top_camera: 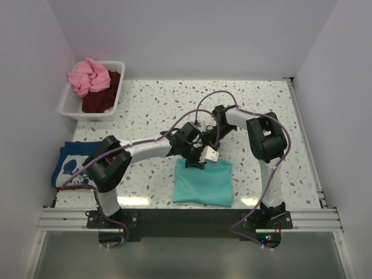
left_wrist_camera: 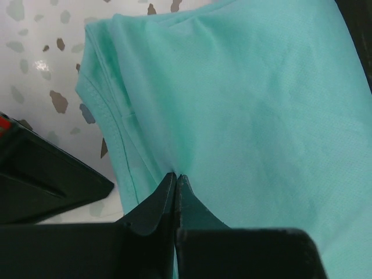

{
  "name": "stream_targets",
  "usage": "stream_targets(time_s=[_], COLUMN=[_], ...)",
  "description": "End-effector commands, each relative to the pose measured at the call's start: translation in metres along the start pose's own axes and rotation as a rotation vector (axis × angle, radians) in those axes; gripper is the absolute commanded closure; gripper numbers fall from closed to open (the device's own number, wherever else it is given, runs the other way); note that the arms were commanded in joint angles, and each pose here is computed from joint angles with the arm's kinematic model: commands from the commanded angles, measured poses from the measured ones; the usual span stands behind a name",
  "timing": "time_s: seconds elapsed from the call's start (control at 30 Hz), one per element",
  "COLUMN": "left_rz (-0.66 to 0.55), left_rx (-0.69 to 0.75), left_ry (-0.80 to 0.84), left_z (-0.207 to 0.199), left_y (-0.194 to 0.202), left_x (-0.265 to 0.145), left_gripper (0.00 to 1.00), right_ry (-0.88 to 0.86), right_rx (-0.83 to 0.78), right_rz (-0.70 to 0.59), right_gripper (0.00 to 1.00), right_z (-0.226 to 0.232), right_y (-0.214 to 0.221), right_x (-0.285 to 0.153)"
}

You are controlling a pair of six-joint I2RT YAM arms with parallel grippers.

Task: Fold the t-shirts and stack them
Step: Fold the tshirt

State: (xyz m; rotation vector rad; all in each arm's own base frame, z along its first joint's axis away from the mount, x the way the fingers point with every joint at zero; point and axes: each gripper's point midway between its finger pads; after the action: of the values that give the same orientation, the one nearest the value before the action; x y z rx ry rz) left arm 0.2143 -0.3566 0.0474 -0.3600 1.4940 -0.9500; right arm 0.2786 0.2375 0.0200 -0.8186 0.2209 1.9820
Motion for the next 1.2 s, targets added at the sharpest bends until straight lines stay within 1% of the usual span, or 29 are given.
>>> stream_targets(time_s=[0.0, 0.23, 0.27, 0.43, 0.7, 0.93, 1.17], left_rz=[-0.010, 0.028, 0.024, 0.005, -0.033, 0.002, 0.024], left_rx=[0.148, 0.181, 0.191, 0.245, 0.344, 0.342, 0.374], left_ry=[-0.119, -0.221, -0.239, -0.285, -0.349, -0.340, -0.402], left_z=[0.018, 0.036, 0.039, 0.047, 0.057, 0.060, 0.068], left_y=[-0.024, -0.029, -0.030, -0.040, -0.054, -0.042, -0.032], left_x=[-0.013, -0.026, -0.027, -0.033, -0.041, -0.034, -0.033], left_gripper=[1.00, 1.00, 1.00, 1.00, 1.00, 1.00, 1.00], right_ry=[-0.043, -0.063, -0.078, -0.108, -0.166, -0.170, -0.163], right_rx=[-0.065, -0.051, -0.034, -0.014, 0.011, 0.009, 0.008], right_rz=[0.056, 0.107, 0.128, 0.147, 0.149, 0.147, 0.155], right_gripper=[0.95, 0.96, 0.97, 0.97, 0.97, 0.97, 0.96], right_z=[0.011, -0.004, -0.004, -0.002, 0.002, 0.003, 0.002], right_y=[0.011, 0.021, 0.024, 0.025, 0.020, 0.018, 0.022], right_x=[0.006, 0.018, 0.019, 0.021, 0.024, 0.023, 0.022])
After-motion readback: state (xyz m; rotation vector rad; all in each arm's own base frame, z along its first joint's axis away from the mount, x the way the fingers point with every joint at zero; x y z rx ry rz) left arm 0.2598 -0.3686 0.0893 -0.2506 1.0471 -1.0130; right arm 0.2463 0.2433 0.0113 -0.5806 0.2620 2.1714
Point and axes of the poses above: each gripper's point midway between its finger pads, its own x axis out along the fingers, its own z axis along the line the jaws close on, y = z × x, and after that the axes turned 11 degrees about x, right-handed
